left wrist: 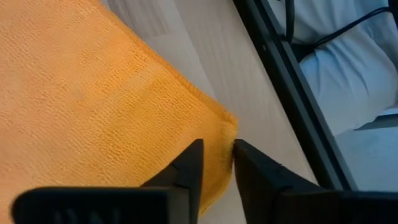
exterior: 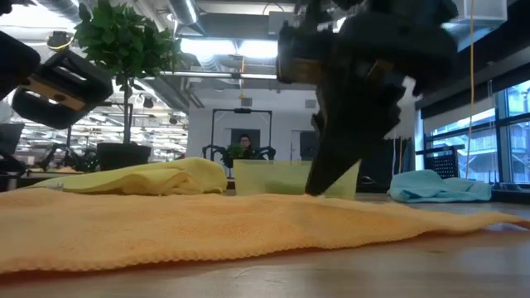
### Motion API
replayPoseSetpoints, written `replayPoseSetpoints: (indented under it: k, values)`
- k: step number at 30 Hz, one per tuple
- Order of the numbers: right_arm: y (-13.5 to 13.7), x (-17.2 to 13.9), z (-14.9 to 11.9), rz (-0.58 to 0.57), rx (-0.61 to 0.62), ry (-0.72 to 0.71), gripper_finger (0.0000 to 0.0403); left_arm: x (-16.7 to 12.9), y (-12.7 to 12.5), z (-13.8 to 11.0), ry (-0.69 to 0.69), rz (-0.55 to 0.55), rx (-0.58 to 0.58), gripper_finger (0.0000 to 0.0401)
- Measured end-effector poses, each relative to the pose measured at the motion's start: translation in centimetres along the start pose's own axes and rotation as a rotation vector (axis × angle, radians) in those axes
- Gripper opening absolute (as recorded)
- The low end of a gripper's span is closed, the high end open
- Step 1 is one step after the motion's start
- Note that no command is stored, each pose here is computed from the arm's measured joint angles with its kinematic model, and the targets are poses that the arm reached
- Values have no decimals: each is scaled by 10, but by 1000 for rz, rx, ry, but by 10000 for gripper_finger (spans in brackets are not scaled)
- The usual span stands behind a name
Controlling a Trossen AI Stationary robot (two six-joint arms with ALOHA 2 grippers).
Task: Fold microfiber towels
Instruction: Fold the orange microfiber cloth
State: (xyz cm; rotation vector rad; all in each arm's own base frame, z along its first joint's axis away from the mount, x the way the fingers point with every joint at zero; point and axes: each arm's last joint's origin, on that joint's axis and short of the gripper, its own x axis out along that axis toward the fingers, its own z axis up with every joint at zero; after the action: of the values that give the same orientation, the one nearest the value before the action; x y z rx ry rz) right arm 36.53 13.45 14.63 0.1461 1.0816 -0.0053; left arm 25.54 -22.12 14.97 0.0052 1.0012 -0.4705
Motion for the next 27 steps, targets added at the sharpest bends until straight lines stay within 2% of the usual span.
replayPoseSetpoints:
  k: [5,9,11,16,19,23,27]
  values:
    - [11,-11,8,0,-47,16,130,0,-5,-2,13,-42,-28,122]
    - [13,-16,8,-80,-68,23,130,0,-8,-4,25,-49,-24,127]
    - [10,-18,8,-142,-74,16,130,0,-6,-6,34,2,-46,127]
    - [-8,-25,8,-309,-72,35,130,-3,8,-19,128,232,-66,122]
    - [-23,-25,14,-336,-58,36,127,-4,11,-16,70,327,-32,122]
    - [-41,-26,22,-336,-75,54,109,-17,1,-8,-61,364,51,121]
    - [-51,-41,21,-318,-68,0,84,-41,-8,-22,-152,373,46,116]
